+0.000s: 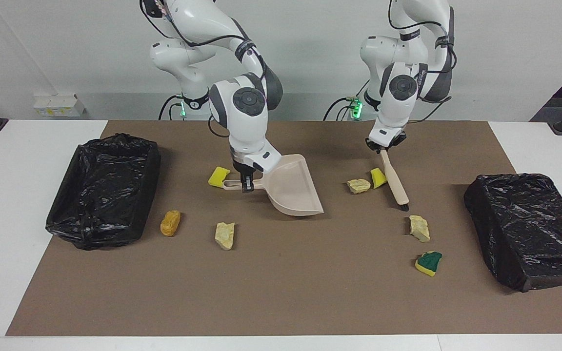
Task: Sweep and dump trash in bin
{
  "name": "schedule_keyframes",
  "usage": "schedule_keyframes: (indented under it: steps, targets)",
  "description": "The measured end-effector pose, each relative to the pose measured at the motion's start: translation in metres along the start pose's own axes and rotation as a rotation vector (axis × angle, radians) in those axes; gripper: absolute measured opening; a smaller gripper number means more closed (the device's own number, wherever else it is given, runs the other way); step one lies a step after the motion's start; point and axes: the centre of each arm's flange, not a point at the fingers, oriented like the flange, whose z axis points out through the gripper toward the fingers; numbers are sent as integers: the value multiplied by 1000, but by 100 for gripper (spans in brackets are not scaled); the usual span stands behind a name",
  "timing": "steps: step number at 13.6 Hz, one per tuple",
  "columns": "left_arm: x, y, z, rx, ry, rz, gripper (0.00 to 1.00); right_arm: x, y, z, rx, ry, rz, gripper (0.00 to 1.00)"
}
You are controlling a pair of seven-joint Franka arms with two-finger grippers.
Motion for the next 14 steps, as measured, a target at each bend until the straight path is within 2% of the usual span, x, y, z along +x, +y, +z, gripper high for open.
schedule_keyframes:
  steps: [3,7,10,14]
  targets:
    - [9,-2,-20,-1,-15,118,26,11,-7,23,4,0,74,32]
    - [51,-50,-63,-38,45,201,26,15,-9,28,12,-4,116,32]
    - [109,-117,-81,-50,95,320,26,22,-12,28,13,-6,140,32]
    - [191,-177,-82,-22,179,445,26,30,-20,31,46,-28,168,32]
